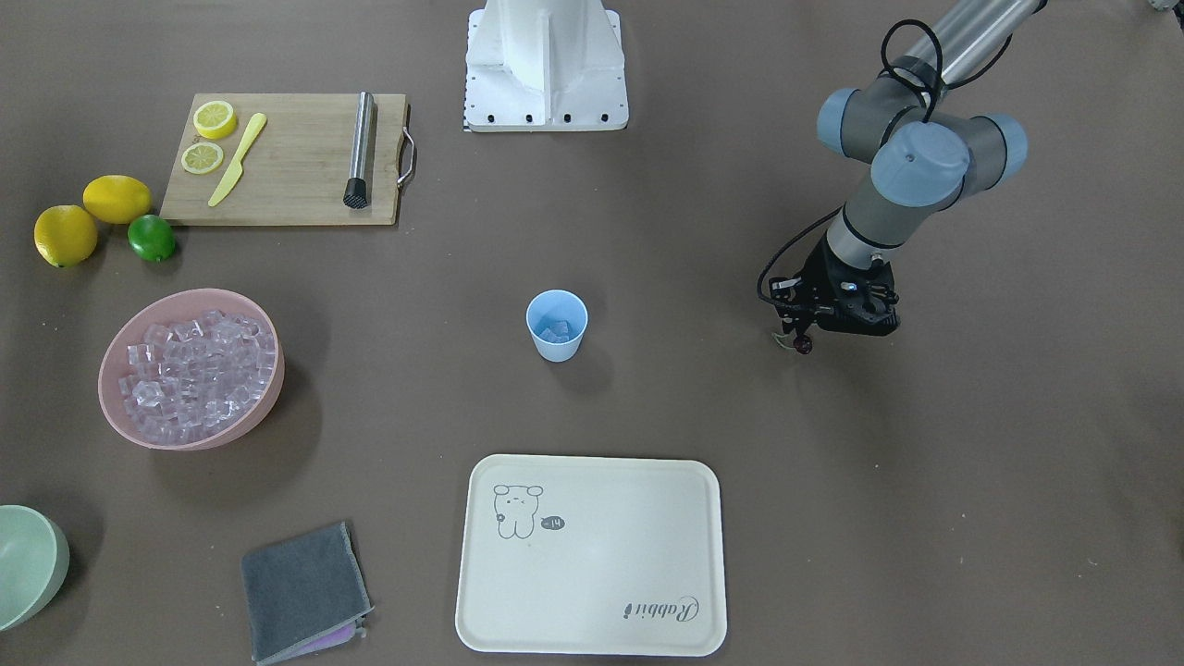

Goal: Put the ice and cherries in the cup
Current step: 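Lower the left gripper onto the dark cherry and grasp it, then carry the cherry with the left gripper over the light-blue cup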

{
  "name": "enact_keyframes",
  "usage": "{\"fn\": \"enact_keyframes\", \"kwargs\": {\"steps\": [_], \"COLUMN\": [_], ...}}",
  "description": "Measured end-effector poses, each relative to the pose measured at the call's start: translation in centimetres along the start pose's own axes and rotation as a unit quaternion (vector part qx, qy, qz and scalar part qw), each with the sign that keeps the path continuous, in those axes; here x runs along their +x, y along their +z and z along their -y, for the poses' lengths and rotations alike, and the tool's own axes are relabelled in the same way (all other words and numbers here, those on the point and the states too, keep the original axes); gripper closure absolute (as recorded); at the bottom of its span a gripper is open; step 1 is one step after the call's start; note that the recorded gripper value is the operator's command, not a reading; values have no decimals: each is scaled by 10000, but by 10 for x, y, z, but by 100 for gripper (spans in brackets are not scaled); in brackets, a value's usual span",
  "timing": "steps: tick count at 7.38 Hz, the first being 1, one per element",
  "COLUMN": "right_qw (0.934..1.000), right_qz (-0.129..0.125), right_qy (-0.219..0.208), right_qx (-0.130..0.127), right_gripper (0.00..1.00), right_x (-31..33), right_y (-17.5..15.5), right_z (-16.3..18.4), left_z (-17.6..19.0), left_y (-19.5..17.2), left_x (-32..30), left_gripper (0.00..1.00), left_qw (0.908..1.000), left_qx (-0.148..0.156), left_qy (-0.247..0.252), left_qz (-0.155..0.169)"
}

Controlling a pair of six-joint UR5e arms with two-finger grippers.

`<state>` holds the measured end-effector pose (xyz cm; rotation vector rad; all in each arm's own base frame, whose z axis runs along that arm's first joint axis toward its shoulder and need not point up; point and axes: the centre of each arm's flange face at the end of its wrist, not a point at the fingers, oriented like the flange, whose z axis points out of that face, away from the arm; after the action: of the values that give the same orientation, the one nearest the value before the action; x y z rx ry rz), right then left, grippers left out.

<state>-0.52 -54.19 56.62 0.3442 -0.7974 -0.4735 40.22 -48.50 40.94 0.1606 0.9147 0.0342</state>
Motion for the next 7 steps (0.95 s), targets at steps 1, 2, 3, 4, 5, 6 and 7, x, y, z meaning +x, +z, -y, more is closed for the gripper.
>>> {"fn": "enact_keyframes", "kwargs": {"steps": [1, 2, 3, 4, 5, 6, 7], "right_qw": [10000, 10000, 9999, 9999, 9999, 9999, 9998], "right_qz": [7, 15, 22, 30, 34, 34, 35], "right_qy": [27, 56, 79, 95, 102, 107, 118], "right_qx": [-18, -43, -64, -86, -105, -118, -135], "right_gripper": [2, 2, 2, 2, 2, 2, 2], "right_x": [1, 2, 3, 4, 5, 6, 7], "right_y": [1, 4, 5, 7, 9, 10, 11], "right_z": [-3, -8, -12, -16, -18, -20, -22], "left_z": [4, 11, 21, 35, 48, 59, 66], "left_y": [-17, -36, -56, -75, -90, -95, -89], "left_x": [8, 17, 30, 55, 87, 118, 146], "left_gripper": [100, 100, 100, 100, 100, 100, 100], "left_qw": [9999, 9995, 9988, 9973, 9953, 9938, 9932], "left_qx": [92, 177, 234, 317, 392, 432, 481], "left_qy": [19, 33, 63, 68, 15, -36, -35], "left_qz": [-109, -244, -433, -666, -887, -1028, -1062]}}
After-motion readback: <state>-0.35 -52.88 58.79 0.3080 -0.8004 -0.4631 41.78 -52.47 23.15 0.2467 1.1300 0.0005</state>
